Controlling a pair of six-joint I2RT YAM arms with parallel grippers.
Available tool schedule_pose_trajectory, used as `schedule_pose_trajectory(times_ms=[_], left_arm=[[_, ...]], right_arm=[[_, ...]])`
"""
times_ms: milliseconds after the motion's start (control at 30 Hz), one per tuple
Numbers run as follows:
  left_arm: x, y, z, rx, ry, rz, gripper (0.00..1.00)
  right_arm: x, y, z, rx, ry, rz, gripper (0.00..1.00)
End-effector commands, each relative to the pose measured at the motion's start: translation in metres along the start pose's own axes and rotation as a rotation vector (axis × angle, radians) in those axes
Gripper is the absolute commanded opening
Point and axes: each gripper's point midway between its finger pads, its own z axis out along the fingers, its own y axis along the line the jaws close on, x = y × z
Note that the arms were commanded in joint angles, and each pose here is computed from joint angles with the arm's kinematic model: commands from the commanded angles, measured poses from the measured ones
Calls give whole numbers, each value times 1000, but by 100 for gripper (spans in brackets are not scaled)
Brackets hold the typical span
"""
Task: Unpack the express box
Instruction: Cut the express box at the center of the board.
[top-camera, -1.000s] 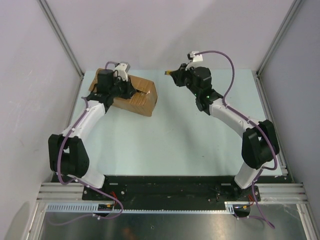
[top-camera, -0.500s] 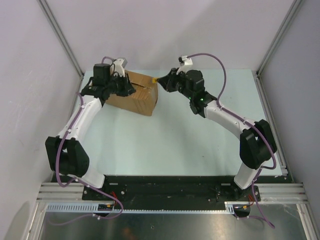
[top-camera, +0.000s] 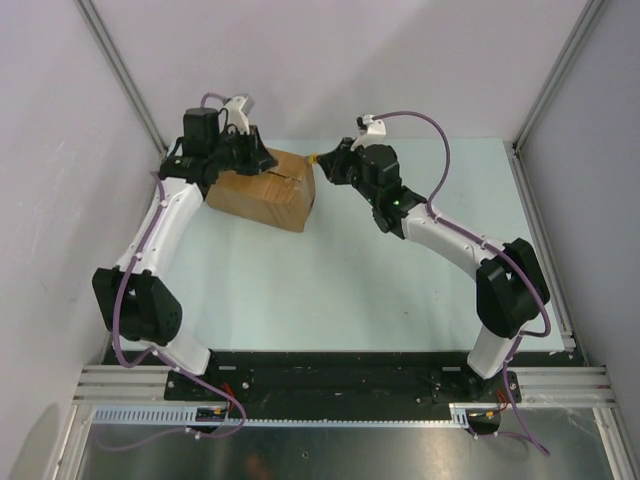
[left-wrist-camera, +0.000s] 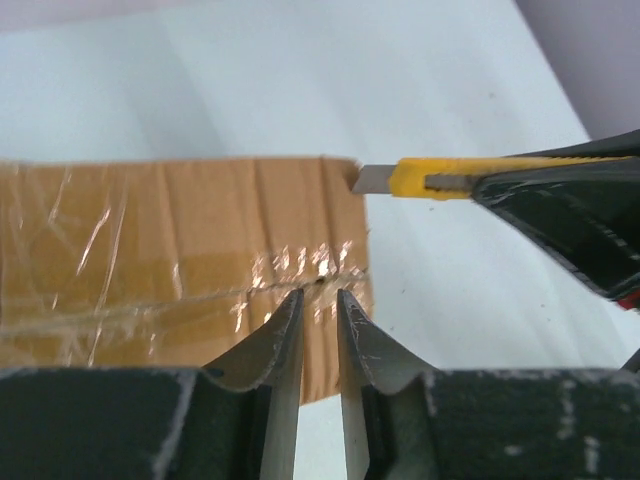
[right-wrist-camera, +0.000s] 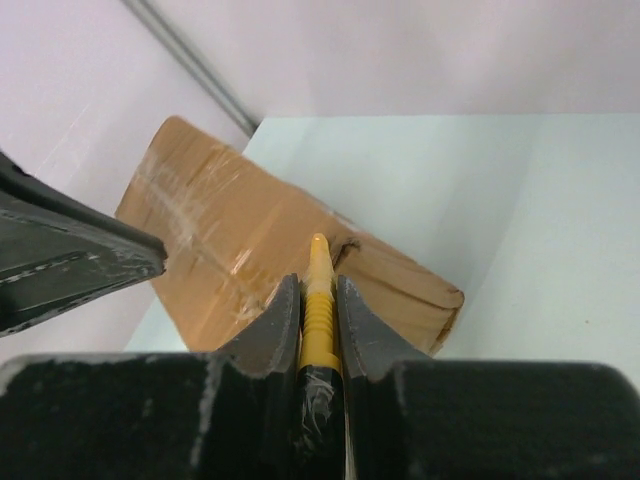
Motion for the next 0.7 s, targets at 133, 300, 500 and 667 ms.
schedule_pose_trajectory(times_ms=[133,300,500,667], left_arm=[[-19,-56,31,160,-16,90,20],[-4,-48,59,112,25,90,12],[8,-29,76,9,45,102,5],[4,-23,69,-38,18,106,1]], right_arm=[[-52,4,-33,200,-194,162,0],[-35,9,-42,231,-169,231,0],[-18,10,-58,344,-196,238,0],[-13,11,-65,375,-222,246,0]])
